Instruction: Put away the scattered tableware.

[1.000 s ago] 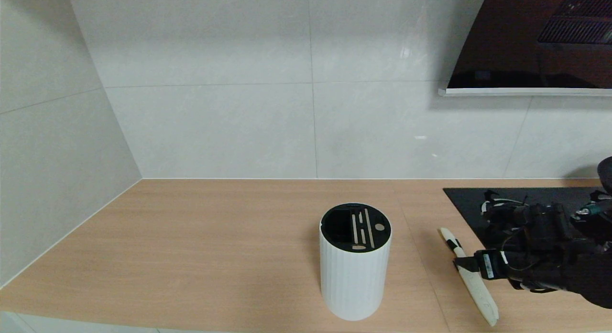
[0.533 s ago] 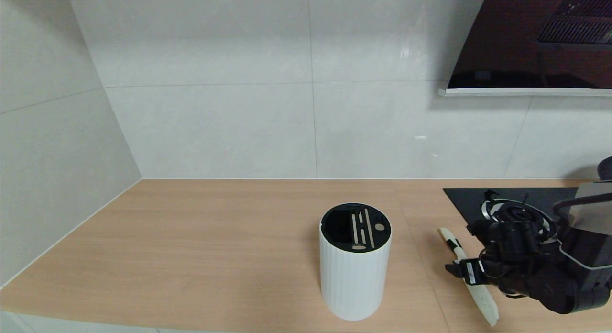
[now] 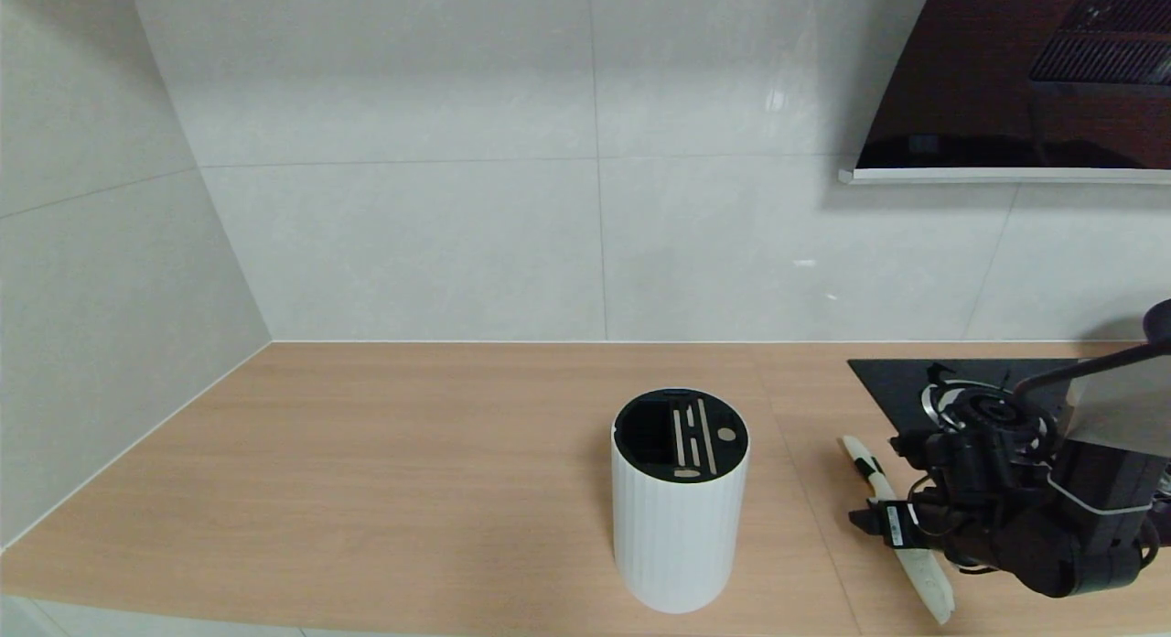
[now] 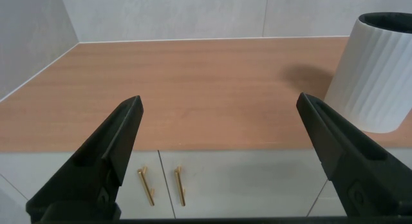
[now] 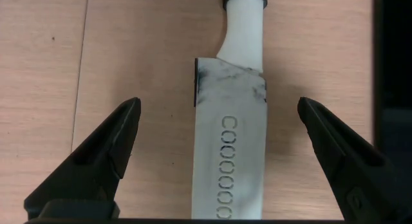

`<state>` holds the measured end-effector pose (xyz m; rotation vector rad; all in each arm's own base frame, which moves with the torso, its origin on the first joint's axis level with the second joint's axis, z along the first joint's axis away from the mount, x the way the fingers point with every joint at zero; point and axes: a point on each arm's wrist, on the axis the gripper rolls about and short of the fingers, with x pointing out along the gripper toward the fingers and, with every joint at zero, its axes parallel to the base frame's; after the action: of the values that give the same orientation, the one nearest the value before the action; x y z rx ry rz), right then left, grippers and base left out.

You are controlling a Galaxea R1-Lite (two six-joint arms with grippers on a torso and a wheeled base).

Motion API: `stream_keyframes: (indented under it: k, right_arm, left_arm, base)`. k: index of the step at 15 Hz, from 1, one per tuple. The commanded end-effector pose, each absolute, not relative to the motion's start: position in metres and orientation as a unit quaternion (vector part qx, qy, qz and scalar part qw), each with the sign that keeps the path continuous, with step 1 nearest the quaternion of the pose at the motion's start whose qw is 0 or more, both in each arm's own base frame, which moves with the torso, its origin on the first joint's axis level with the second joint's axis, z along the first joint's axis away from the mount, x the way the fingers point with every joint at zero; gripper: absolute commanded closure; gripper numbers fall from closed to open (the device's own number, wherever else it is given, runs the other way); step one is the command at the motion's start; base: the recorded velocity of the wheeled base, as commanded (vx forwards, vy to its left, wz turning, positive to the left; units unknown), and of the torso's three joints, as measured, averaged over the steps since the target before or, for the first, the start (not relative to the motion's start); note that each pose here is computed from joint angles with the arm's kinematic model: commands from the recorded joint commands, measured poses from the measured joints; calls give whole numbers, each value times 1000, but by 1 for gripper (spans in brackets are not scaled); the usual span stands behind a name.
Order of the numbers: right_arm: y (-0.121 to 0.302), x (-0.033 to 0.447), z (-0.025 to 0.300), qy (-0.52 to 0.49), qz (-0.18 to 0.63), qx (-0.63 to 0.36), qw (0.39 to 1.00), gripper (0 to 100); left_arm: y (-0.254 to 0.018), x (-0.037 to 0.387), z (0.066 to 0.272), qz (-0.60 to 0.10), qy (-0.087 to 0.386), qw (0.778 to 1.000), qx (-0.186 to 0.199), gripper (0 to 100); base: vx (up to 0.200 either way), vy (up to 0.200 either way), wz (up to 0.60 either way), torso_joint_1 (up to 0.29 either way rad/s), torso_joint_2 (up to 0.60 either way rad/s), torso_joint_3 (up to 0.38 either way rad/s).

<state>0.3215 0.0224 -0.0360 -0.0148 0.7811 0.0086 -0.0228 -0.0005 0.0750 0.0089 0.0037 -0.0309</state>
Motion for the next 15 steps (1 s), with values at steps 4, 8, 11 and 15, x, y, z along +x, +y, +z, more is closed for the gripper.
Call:
stream_keyframes:
  k: [4, 8, 11, 15]
  right_arm:
    - [23, 322, -42, 388, 4, -8, 922, 100]
    - [23, 323, -43, 387, 3, -7, 922, 100]
    - [23, 324, -37, 374, 2, -5, 927, 100]
    - [23, 312, 12, 315, 4, 5, 949, 100]
  left_arm:
    - [-1, -23, 75, -15, 2, 1000, 4, 0]
    - [-1, -23, 75, -15, 2, 1000, 4, 0]
    - [-1, -23, 75, -15, 2, 1000, 4, 0]
    - [-1, -23, 75, -15, 2, 1000, 4, 0]
  base:
    - [0, 0, 0, 0, 0, 0]
    - [0, 0, 0, 0, 0, 0]
    - [0, 0, 0, 0, 0, 0]
    - [0, 0, 0, 0, 0, 0]
